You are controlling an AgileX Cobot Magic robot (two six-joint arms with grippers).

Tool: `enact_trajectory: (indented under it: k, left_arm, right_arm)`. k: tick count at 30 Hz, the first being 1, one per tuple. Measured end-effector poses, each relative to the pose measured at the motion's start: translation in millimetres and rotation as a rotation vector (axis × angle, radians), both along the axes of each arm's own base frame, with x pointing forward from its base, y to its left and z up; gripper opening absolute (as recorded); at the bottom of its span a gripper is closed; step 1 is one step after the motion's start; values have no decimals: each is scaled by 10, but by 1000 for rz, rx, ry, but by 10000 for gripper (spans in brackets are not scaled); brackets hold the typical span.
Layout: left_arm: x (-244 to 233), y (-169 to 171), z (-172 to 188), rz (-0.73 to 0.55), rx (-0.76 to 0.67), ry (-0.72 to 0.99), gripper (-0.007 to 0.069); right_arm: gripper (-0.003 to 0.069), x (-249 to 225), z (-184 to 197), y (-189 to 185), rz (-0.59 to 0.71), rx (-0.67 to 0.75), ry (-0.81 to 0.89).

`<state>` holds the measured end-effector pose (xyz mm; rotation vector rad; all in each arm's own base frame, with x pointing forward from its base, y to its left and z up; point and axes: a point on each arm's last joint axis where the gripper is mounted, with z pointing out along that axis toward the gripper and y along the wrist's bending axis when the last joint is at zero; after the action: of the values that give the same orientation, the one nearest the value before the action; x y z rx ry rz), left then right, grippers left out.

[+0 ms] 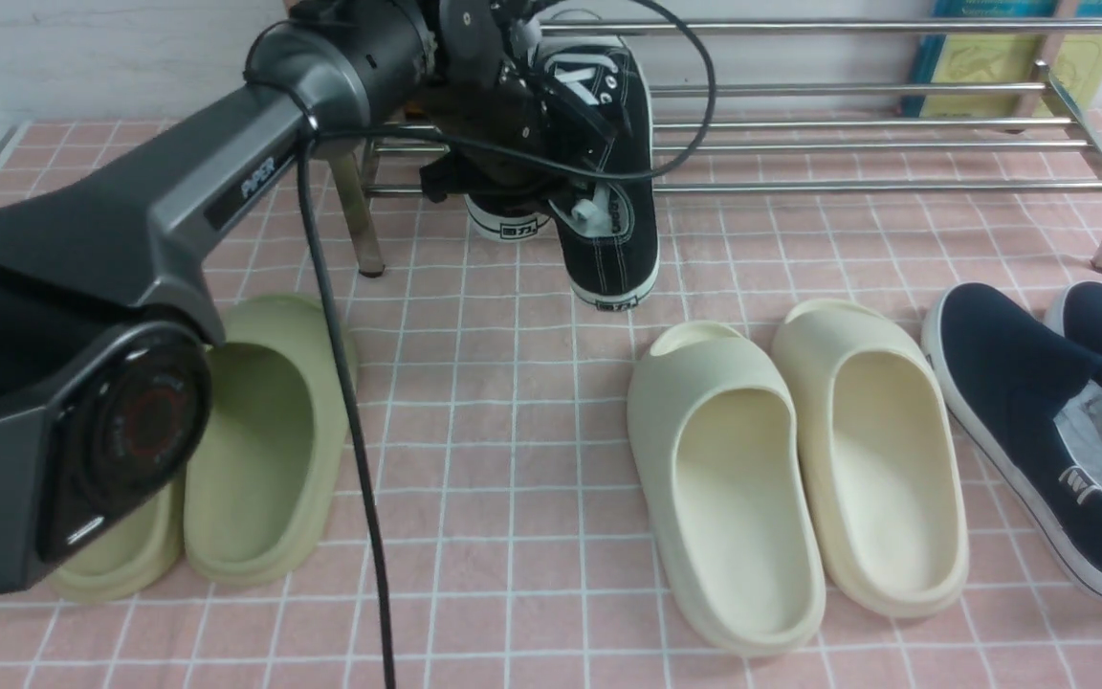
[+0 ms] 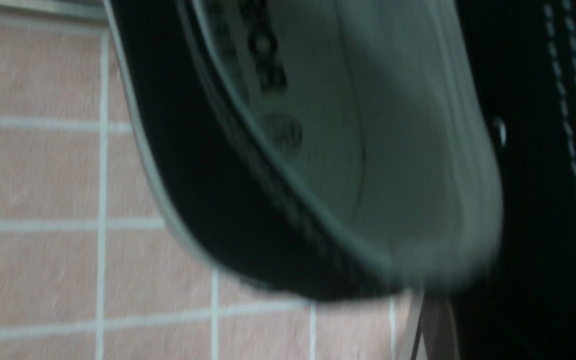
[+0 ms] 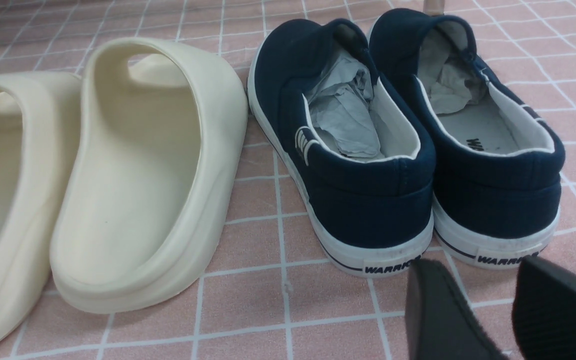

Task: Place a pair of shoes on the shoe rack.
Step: Use the left arm to put a shoe into the shoe rack

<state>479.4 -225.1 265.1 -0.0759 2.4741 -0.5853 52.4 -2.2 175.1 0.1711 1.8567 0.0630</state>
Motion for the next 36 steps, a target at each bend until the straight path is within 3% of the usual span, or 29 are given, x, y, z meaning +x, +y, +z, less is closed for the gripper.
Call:
enact_trajectory:
  k: [14, 18, 19, 23, 26, 29, 36]
  left_arm:
    - [166, -56, -145, -51, -8, -12, 71]
    - [175, -52, -119, -51, -16, -26, 197]
    - [179, -53, -112, -50, -19, -32, 197]
    - [182, -2, 22, -39, -27, -71, 350]
    - [163, 23, 103, -43, -17, -79, 381]
    - [124, 42, 170, -56, 6, -80, 379]
    - [-106, 157, 555, -186, 155, -103, 221]
  right_arm:
    - [240, 0, 0, 0, 0, 0, 0]
    - [240, 0, 0, 0, 0, 0, 0]
    - [240, 0, 0, 0, 0, 0, 0]
    - [240, 0, 0, 0, 0, 0, 0]
    - [240, 0, 0, 0, 0, 0, 0]
    - [240, 0, 0, 0, 0, 0, 0]
    - [240, 0, 0, 0, 0, 0, 0]
